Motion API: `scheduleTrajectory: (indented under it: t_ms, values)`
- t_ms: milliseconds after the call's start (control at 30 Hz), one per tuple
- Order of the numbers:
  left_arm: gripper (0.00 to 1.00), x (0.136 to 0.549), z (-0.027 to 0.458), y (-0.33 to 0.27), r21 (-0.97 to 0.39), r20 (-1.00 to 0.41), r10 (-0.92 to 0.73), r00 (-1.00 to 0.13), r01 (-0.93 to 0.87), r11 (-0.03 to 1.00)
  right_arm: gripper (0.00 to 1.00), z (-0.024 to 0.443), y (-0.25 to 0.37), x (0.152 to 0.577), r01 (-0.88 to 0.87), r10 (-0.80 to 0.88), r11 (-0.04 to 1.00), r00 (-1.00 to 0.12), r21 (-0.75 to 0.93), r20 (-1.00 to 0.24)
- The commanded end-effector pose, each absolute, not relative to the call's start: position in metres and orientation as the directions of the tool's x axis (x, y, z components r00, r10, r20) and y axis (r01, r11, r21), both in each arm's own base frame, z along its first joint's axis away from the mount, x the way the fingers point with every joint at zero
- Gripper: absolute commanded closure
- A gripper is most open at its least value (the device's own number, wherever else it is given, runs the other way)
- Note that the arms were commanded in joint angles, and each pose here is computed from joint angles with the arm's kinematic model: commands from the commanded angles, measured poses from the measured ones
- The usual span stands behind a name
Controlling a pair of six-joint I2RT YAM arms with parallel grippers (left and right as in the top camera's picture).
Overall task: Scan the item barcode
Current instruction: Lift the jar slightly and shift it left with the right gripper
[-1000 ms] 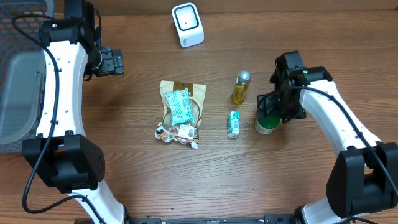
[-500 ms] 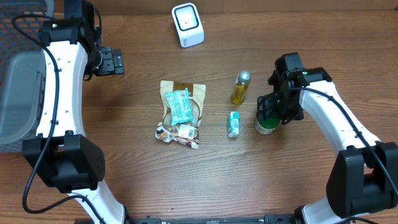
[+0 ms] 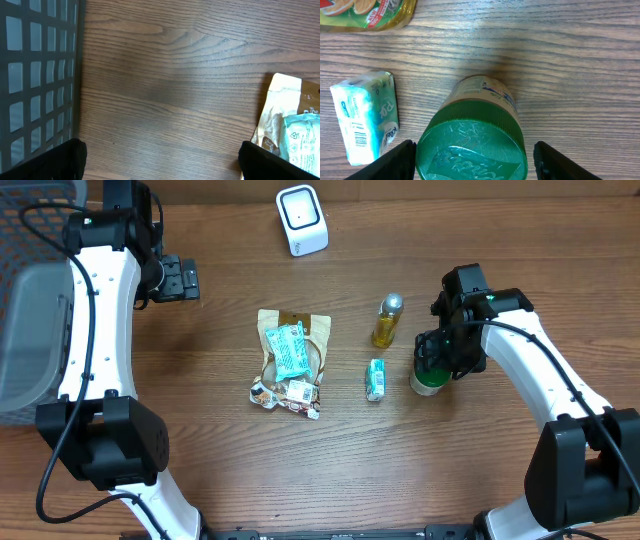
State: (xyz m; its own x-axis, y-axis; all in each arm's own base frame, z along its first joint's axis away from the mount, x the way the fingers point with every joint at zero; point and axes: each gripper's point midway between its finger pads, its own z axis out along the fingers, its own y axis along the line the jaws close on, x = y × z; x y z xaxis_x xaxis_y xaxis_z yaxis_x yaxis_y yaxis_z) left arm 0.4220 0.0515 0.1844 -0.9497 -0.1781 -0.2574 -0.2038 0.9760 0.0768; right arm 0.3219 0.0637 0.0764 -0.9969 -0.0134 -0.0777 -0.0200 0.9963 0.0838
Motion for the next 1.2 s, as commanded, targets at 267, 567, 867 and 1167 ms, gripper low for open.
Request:
scheduleTrajectory:
  t_ms: [267,567,867,1167]
  values:
    - [0.01,0.425,0.191,0.053,0.082,-0.276,-0.167,-0.946,-0.196,0.977,0.27,0.076,0.069,0.318,-0.026,-0.019,0.993,-0.998,0.117,-0.067]
    - [0.0,0.425,0.191,0.053,0.082,-0.277,-0.167,-0.946,-0.196,0.977,0.26,0.076,0.074,0.317,-0.042,-0.035,0.992,-0.997,0.116,-0.065]
    - [0.0,0.425,0.191,0.053,0.082,-0.276,-0.167,-0.946,-0.196,0.977,0.21,0.063,0.076,0.315,-0.106,-0.107,0.994,-0.99,-0.018,-0.091]
    - [0.01,0.425,0.191,0.053,0.082,-0.276,-0.167,-0.946,-0.196,0.977,0.28,0.061,0.066,0.316,-0.065,-0.072,0.996,-0.992,-0.067,-0.1]
